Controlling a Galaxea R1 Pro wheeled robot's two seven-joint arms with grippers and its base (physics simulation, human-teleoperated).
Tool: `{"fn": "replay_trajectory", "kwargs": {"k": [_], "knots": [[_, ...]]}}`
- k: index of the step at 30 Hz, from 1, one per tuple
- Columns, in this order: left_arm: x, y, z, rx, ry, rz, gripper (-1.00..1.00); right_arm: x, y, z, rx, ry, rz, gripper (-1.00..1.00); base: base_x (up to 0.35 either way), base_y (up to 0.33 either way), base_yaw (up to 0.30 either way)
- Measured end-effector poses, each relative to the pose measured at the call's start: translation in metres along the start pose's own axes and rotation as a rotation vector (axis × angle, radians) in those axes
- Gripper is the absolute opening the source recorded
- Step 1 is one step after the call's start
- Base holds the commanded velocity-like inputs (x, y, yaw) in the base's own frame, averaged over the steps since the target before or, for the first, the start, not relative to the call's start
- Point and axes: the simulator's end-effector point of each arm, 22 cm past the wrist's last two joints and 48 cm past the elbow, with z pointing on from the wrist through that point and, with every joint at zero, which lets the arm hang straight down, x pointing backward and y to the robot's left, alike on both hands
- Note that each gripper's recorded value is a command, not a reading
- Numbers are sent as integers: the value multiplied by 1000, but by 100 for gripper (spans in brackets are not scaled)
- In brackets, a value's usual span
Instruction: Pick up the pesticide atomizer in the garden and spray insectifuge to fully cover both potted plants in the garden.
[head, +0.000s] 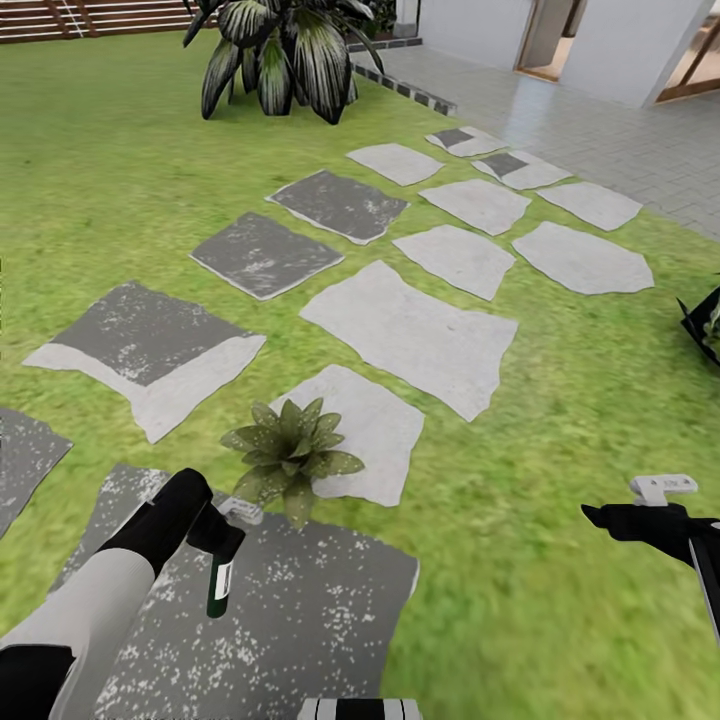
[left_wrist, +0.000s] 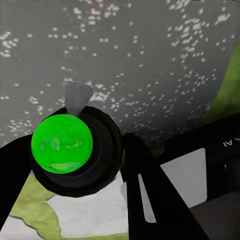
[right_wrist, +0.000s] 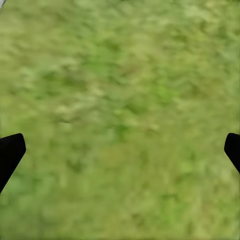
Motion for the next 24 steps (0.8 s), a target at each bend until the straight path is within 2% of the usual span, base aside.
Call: {"fn": "replay_trajectory", "kwargs": {"k": [11, 22, 23, 24], "knots": [[2, -1, 2, -1, 6, 7, -100, 0, -1, 0, 1, 0, 1, 100, 43, -29, 6], [15, -9, 14, 14, 15, 12, -100, -1, -2, -1, 2, -2, 18, 100, -275, 0, 0], [14, -11, 13, 16, 11, 16, -100, -1, -1, -1, -4, -3, 22, 100, -328, 0, 0], [11, -16, 13, 22, 3, 23, -100, -4, 6, -1, -41, -16, 48, 100, -329, 0, 0]]}}
